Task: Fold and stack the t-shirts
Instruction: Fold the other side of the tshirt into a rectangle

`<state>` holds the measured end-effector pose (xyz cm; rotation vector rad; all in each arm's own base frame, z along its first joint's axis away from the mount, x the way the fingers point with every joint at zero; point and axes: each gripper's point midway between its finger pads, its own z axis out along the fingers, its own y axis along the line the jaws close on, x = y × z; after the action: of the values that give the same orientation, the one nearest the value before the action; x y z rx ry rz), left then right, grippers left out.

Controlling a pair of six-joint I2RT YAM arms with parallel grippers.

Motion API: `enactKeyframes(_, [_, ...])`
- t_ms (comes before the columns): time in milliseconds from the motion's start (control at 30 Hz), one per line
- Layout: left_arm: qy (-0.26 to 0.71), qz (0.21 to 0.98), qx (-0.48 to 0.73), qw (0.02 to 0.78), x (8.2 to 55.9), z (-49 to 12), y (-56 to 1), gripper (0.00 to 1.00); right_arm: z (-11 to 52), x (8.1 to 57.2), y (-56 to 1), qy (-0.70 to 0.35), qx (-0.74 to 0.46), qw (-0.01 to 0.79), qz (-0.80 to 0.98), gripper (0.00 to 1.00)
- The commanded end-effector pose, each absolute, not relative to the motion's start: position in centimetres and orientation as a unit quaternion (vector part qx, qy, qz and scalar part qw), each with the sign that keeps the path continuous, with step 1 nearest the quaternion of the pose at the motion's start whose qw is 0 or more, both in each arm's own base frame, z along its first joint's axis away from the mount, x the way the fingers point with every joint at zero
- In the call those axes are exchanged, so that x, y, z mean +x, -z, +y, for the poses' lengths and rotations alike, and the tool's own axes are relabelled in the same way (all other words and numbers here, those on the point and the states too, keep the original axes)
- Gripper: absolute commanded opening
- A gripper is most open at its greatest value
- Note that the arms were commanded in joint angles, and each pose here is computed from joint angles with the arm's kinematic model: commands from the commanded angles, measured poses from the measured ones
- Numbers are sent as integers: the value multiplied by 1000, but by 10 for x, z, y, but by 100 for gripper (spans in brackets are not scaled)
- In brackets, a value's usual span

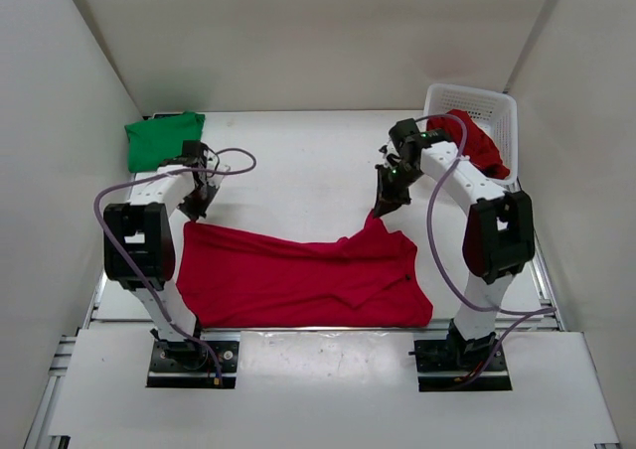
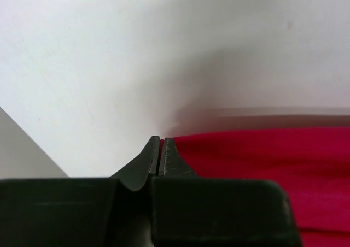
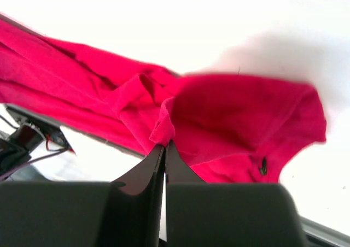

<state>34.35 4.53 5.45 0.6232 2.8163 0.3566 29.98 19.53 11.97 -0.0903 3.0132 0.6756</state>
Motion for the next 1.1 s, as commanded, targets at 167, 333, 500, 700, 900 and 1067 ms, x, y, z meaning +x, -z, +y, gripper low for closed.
enactKeyframes(167, [-42, 980, 95, 171, 367, 61, -62, 47, 201, 332, -117, -213, -14, 56, 975, 0])
enactKeyframes(333, [24, 986, 15, 162, 365, 72, -61, 52, 207, 337, -118, -221, -25, 54, 973, 0])
enactKeyframes(500, [73, 984, -37, 157, 377, 70, -67, 49, 215, 334, -118, -231, -41, 54, 971, 0])
enactKeyframes(700, [95, 984, -56, 140, 383, 69, -61, 51, 217, 329, -116, -236, -46, 49, 969, 0])
enactKeyframes(900, [140, 982, -72, 100, 383, 57, -37, 52, 218, 326, -114, -237, -46, 45, 969, 0])
enactKeyframes(1067, [134, 984, -57, 104, 396, 50, -35, 57, 218, 321, -110, -231, -49, 39, 971, 0])
